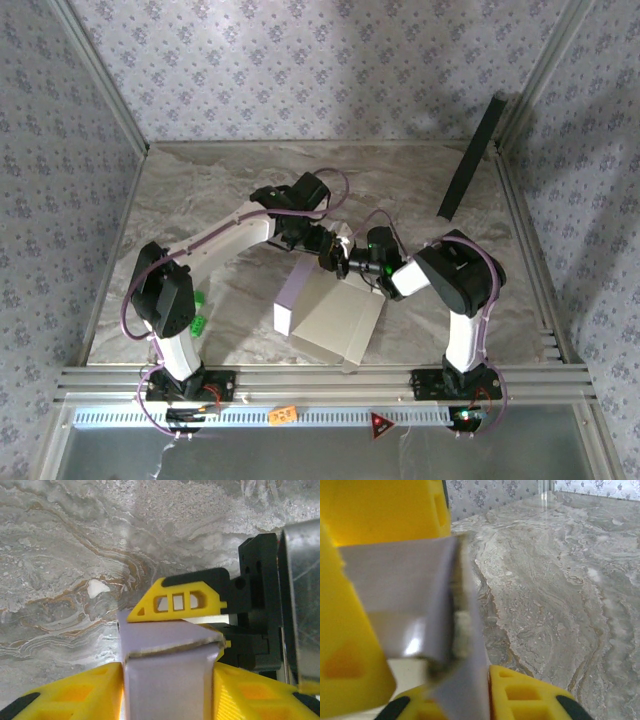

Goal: Fold the paper box

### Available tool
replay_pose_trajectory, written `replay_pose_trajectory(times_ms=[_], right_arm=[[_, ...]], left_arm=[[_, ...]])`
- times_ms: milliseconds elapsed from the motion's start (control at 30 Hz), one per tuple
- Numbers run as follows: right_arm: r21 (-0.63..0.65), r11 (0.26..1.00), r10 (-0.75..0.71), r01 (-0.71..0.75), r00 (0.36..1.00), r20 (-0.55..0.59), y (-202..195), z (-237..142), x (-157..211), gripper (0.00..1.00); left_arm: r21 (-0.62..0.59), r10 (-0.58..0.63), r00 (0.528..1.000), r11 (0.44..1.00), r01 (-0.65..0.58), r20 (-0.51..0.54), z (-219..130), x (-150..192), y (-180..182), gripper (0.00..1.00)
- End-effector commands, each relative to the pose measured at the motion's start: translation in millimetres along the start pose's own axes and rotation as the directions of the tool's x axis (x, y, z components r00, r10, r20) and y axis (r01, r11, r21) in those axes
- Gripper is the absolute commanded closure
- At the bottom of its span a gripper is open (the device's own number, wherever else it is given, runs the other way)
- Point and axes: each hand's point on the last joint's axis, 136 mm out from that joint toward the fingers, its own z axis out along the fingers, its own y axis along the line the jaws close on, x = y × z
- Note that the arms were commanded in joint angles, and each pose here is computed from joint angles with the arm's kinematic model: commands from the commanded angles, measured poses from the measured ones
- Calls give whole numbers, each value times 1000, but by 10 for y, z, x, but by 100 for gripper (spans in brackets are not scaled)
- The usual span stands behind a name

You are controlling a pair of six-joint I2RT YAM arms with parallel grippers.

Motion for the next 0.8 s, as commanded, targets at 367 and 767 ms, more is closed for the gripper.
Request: replay_pose_trajectory(times_ms=[367,767], right_arm=[[342,937,-52,70,997,-64,-285,-8,-49,100],[371,919,-85,136,985,-152,-134,24,223,95]], left_arm=[[142,1,1000,990,0,-7,-111,65,-281,40],[200,-36,995,980,17,93,-452,-27,-300,21]])
